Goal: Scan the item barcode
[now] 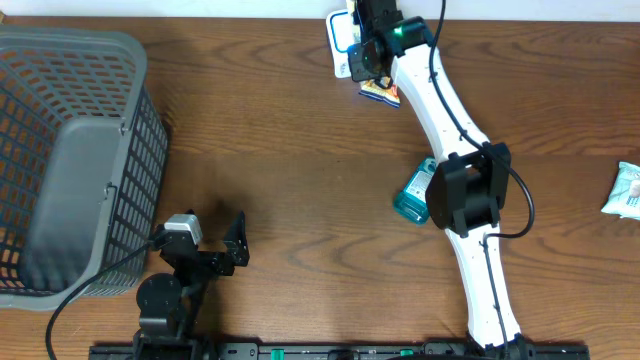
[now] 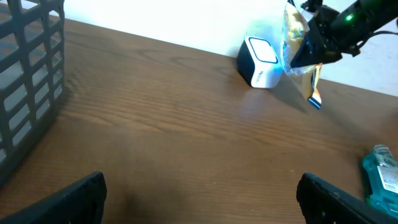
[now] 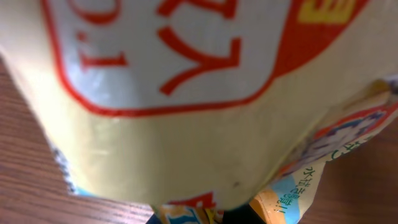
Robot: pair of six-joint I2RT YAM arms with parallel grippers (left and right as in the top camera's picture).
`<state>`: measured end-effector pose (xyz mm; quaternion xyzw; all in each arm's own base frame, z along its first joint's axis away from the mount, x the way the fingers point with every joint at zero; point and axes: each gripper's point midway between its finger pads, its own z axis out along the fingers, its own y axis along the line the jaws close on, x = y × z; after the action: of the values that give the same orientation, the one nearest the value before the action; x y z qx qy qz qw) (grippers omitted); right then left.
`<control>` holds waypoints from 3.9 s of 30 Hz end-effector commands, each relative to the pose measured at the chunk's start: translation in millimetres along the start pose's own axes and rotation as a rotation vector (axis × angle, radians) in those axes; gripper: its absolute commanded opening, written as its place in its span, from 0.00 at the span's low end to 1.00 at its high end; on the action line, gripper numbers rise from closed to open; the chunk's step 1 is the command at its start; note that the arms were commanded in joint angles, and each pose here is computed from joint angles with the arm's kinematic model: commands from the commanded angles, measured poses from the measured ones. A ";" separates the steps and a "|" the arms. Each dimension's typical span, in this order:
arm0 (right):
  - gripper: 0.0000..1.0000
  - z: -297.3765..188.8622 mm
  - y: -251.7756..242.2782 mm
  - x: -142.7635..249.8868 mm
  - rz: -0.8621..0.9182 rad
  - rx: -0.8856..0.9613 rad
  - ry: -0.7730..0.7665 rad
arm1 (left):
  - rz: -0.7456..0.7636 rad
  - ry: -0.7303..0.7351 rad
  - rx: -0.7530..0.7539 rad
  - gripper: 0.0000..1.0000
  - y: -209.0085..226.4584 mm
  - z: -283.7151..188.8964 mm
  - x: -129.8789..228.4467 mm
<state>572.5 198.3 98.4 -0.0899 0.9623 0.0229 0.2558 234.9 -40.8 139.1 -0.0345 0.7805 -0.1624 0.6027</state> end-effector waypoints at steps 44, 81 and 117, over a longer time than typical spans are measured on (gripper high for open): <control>0.99 -104.5 -395.7 195.0 0.889 0.325 0.370 | 0.008 0.039 0.006 0.98 0.9 1.7 13.1; 0.72 -49.7 -135.0 186.5 0.710 0.264 0.454 | 0.008 0.038 0.006 0.98 0.9 1.7 13.0; 0.09 -107.4 -134.1 112.3 0.667 0.107 0.154 | 0.008 0.038 0.006 0.98 0.9 1.7 13.0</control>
<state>441.4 37.0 92.9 0.2528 0.9604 0.0288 0.1139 234.9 -40.8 139.0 -0.0345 0.7806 -0.1624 0.6026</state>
